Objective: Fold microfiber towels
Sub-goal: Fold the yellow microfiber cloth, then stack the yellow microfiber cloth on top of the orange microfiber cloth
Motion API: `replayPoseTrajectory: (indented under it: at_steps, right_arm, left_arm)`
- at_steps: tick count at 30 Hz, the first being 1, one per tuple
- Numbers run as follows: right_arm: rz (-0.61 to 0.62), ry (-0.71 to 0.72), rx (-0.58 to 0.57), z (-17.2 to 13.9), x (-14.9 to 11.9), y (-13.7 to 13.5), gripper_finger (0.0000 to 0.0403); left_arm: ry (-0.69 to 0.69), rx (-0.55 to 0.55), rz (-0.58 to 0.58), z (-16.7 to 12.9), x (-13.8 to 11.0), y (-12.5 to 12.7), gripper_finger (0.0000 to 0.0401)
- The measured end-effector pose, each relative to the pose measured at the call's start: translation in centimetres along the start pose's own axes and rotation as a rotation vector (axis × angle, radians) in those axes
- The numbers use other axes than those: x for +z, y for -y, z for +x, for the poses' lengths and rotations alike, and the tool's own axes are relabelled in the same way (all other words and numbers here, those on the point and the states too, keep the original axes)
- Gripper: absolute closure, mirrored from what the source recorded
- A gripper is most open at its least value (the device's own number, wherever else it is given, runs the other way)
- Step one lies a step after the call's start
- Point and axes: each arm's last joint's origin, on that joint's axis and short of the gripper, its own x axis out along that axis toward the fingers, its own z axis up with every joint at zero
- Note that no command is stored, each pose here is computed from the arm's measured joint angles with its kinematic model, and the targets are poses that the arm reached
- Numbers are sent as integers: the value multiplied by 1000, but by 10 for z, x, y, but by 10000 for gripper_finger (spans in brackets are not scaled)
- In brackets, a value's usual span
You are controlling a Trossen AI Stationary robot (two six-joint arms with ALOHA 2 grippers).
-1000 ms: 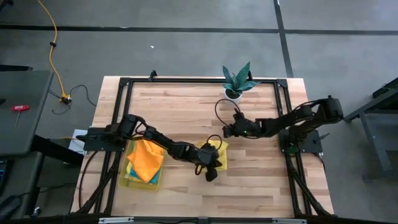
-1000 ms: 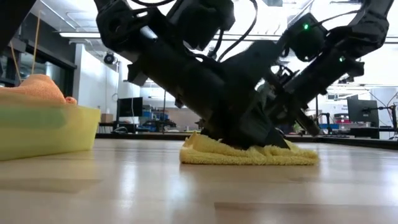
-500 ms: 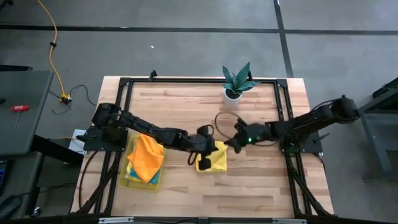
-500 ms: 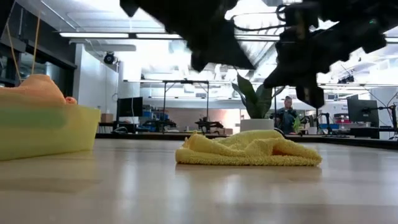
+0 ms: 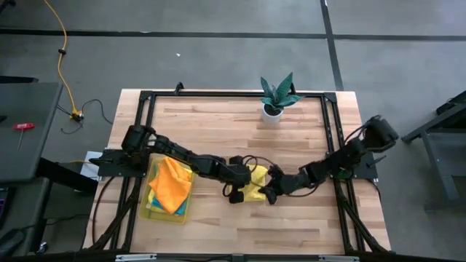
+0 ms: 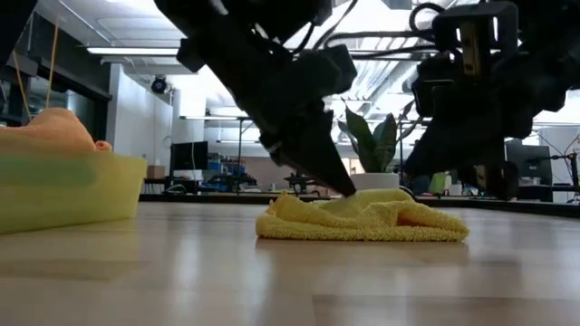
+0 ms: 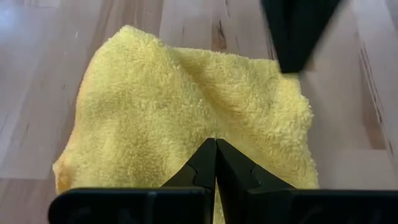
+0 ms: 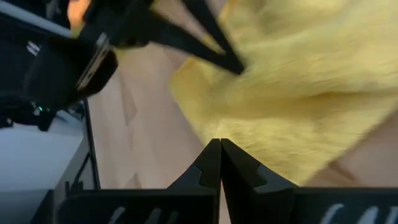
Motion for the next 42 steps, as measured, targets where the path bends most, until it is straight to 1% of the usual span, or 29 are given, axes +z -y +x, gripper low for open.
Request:
replayPoseTrajectory:
  at_steps: [5, 9, 11, 14, 18, 22, 25, 29, 33, 35, 39, 41, 42]
  right_arm:
    - [-23, -31, -40, 25, -7, -10, 403]
    - [-24, -66, -135, 35, -10, -10, 403]
    - [-21, -84, -183, 36, -10, -8, 403]
    - [-19, -98, -224, 33, -10, -8, 403]
    - [-23, -102, -235, 31, -9, -8, 403]
    - [-15, -82, -240, 30, -8, -8, 403]
    - [-9, -56, -238, 27, -5, -10, 403]
    - [-39, 2, -204, 16, 4, -20, 403]
    - [-73, 73, -196, -3, 15, -30, 403]
    - [-83, 100, -219, -15, 20, -33, 403]
    - [-93, 145, -255, -35, 28, -35, 403]
    - [-80, 141, -278, -43, 30, -34, 403]
    - [-52, 142, -288, -46, 31, -33, 403]
  left_arm:
    - [5, 38, -19, 1, -1, 0, 401]
    - [-32, 66, -24, 1, -3, -6, 401]
    - [-77, 79, -11, 1, -8, -9, 401]
    - [-166, 104, 8, 0, -16, -11, 401]
    - [-229, 129, 14, -3, -20, -14, 401]
    - [-246, 135, 16, -6, -21, -15, 401]
    - [-239, 148, 18, -14, -18, -16, 401]
    - [-189, 167, 43, -32, -5, -19, 401]
    - [-209, 202, 58, -47, -1, -24, 401]
    - [-223, 222, 63, -61, 1, -26, 401]
    - [-136, 229, 63, -84, 11, -27, 401]
    - [-48, 216, 35, -96, 14, -27, 401]
    - [7, 206, 15, -101, 15, -26, 401]
